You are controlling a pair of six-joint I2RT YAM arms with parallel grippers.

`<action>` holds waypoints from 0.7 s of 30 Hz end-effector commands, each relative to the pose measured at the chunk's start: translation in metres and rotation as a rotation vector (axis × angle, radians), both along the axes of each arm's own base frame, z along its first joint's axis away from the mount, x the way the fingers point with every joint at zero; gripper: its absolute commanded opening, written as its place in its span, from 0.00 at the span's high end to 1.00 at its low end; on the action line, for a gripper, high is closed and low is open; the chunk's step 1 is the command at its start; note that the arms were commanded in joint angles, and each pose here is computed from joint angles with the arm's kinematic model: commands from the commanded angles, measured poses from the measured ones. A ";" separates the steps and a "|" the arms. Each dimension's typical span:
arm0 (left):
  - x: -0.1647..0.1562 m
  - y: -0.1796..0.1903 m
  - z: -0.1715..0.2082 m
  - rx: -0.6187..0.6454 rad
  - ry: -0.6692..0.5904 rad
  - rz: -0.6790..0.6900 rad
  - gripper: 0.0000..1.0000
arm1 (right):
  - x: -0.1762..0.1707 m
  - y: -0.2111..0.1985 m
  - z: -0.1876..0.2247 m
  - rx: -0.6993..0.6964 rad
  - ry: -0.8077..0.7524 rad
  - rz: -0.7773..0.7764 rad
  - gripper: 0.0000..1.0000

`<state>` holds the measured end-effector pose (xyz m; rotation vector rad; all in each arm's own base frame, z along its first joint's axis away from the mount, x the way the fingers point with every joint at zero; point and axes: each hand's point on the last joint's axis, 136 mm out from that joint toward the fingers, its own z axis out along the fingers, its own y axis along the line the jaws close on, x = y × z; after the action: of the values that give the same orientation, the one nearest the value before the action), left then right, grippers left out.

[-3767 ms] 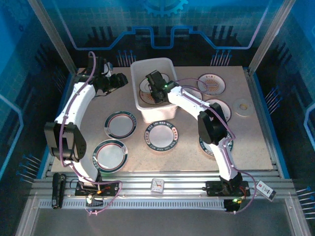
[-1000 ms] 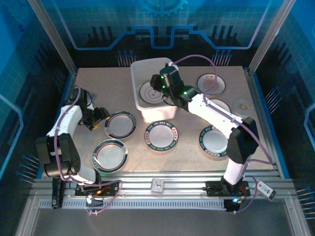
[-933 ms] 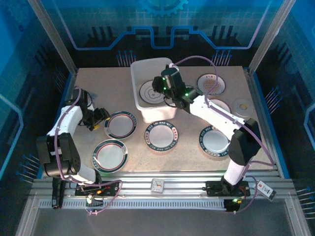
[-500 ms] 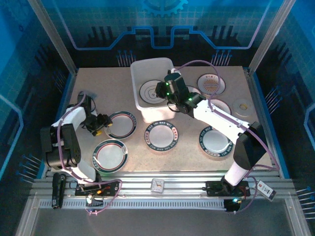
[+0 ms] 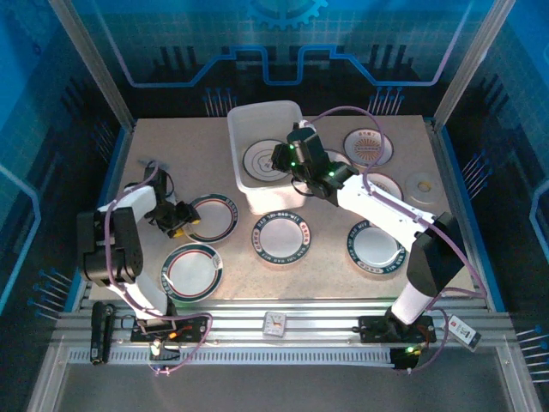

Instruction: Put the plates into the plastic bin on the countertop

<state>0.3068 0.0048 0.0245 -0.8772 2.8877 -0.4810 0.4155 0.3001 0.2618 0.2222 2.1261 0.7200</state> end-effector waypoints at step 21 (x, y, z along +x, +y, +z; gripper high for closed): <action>-0.007 0.005 -0.006 0.052 0.041 -0.031 0.80 | 0.003 0.000 -0.006 0.048 0.033 -0.001 0.87</action>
<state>0.3042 0.0069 0.0163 -0.8516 2.9223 -0.4445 0.4149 0.3027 0.2573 0.2427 2.1453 0.7567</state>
